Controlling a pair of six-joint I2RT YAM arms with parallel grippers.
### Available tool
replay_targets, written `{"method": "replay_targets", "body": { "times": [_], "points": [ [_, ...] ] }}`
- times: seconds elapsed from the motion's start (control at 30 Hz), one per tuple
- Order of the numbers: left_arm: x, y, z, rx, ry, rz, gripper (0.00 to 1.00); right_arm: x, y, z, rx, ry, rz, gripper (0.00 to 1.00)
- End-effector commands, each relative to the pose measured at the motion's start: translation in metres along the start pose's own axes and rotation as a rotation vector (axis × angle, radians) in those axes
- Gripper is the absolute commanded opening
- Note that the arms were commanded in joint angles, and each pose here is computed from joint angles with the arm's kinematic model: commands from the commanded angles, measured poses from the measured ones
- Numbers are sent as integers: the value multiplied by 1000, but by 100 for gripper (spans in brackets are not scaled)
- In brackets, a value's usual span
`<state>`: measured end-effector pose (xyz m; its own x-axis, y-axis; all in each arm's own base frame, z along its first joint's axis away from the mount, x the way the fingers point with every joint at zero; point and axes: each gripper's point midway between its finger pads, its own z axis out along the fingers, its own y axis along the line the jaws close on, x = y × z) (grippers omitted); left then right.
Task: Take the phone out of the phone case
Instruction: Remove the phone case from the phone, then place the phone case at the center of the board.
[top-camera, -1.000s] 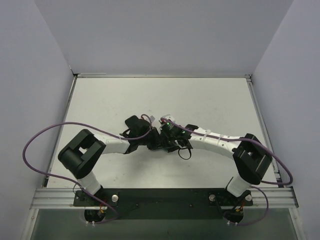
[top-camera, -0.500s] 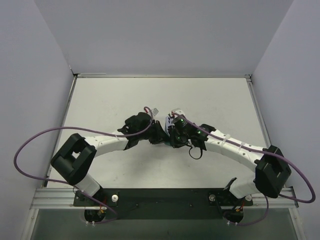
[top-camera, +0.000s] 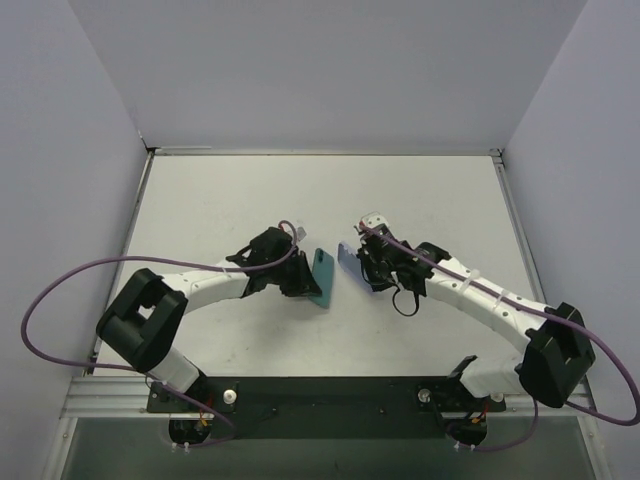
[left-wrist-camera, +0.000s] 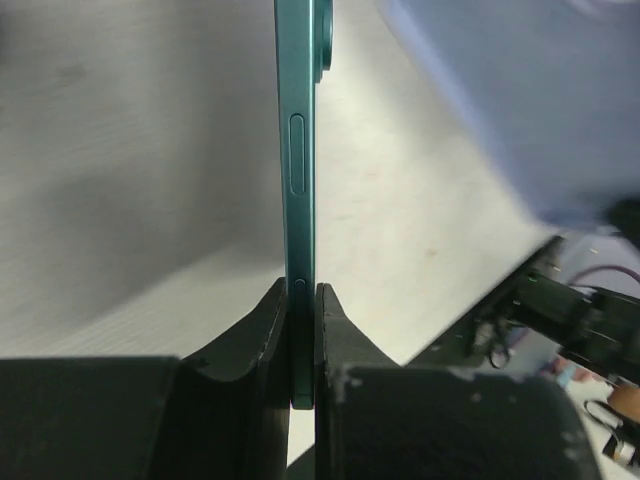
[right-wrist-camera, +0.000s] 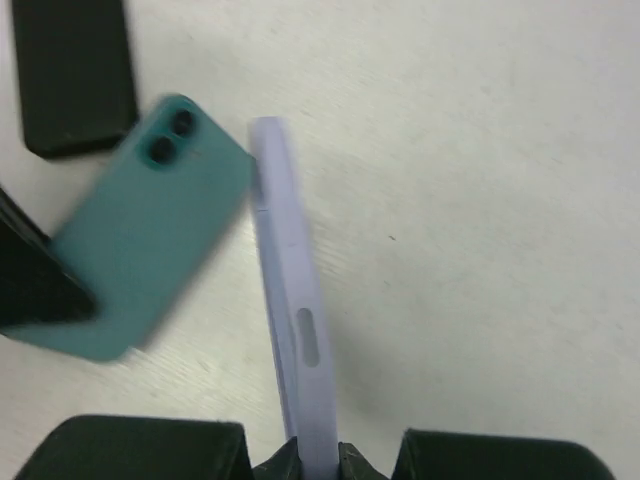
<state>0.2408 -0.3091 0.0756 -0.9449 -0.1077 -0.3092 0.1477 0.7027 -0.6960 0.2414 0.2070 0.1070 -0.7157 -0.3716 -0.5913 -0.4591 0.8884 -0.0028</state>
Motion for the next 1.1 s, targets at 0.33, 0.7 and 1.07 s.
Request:
{"method": "replay_targets", "body": {
  "times": [0.33,0.7,1.07],
  "points": [
    [-28,16,-14,-37,-69,-4,0,5,-95,-25,178,-129,452,0],
    [-41,-36,21,170,-18,7,0,5,-194,4,-1,-329,1079,0],
    [-39,-86,77,264,25,37,0,73,-249,-13,357,-127,1212,87]
  ]
}}
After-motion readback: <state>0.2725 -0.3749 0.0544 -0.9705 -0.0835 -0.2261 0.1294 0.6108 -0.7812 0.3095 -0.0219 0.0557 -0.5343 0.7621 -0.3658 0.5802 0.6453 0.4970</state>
